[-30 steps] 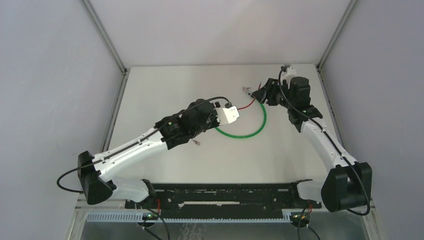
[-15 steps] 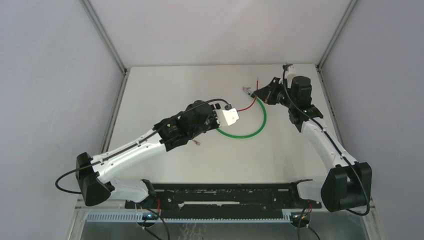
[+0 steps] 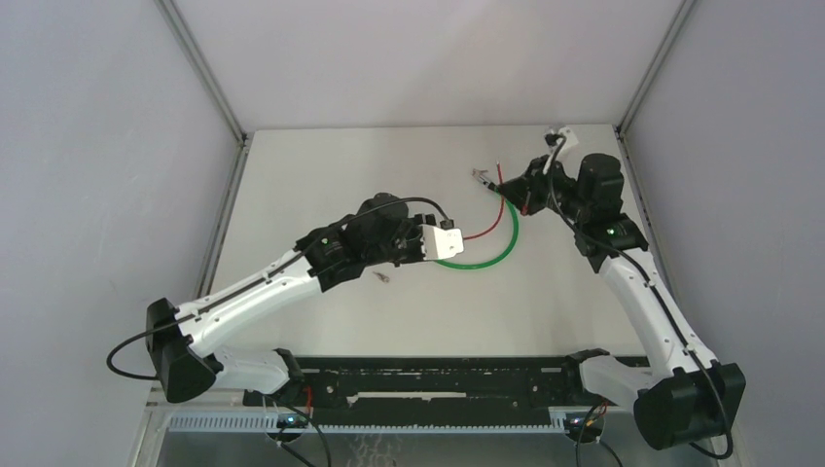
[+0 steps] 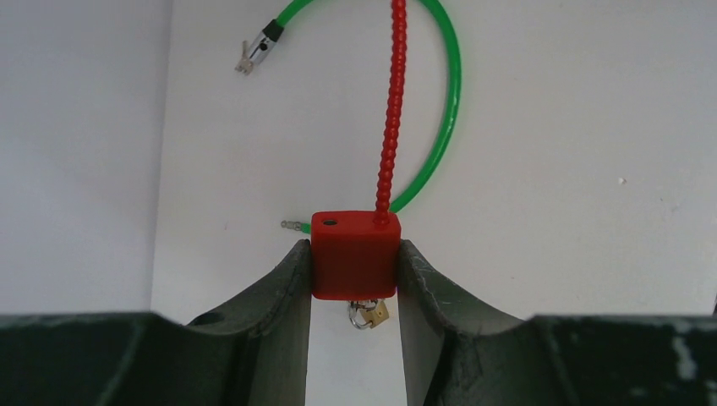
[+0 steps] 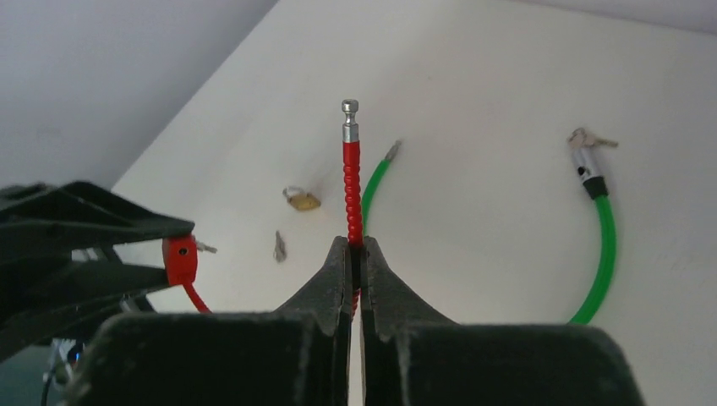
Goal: Lock with the key
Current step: Lock the lock.
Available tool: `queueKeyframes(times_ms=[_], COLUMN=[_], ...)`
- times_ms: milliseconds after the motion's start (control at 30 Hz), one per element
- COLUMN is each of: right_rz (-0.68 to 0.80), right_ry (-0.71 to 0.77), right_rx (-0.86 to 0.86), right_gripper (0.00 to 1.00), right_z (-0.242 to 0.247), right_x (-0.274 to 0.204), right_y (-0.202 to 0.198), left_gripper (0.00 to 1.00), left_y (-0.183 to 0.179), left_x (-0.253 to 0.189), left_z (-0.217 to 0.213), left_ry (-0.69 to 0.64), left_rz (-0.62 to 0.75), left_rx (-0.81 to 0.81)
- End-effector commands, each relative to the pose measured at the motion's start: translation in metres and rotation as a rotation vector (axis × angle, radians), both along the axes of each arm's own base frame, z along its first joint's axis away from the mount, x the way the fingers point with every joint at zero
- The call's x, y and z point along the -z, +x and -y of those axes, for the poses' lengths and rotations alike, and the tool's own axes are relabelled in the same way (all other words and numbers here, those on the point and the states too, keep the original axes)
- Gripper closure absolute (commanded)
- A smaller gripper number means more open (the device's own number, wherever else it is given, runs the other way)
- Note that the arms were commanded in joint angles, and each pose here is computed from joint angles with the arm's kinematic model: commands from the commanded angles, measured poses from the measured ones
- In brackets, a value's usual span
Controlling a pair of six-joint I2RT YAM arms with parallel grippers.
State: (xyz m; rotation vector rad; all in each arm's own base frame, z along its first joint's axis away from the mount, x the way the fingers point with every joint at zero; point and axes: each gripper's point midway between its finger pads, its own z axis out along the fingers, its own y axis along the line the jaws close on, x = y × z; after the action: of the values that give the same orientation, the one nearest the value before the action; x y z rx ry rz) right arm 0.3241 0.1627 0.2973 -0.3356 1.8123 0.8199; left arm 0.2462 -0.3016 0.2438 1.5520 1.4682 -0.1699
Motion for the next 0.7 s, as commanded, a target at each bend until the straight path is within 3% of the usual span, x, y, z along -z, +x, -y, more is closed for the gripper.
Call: queueKeyframes(times_ms=[0,300,667], right_rz=[-0.004,-0.032,-0.083], right_ry=[-0.132,-0.244,-0.170], right_rx=[-0.191,-0.525,-0.775], right_gripper=[1.00,1.00,1.00], right_z=[-0.023,-0.071,-0.092], right_x=[0.020,0.059,0.069], right_y=[-0.032,-0.086,-0.125], left_gripper=[1.00,1.00,1.00], left_y=[-0.009,-0.023,-0.031], left_x=[-0.035,-0.036,-0.016], left_z=[0.012,-0.003,-0.021], left_ry=[-0.053,-0.046,0.032], left_rz=[0.054,0.091,0.130], left_rx=[0.131,0.190,0.234])
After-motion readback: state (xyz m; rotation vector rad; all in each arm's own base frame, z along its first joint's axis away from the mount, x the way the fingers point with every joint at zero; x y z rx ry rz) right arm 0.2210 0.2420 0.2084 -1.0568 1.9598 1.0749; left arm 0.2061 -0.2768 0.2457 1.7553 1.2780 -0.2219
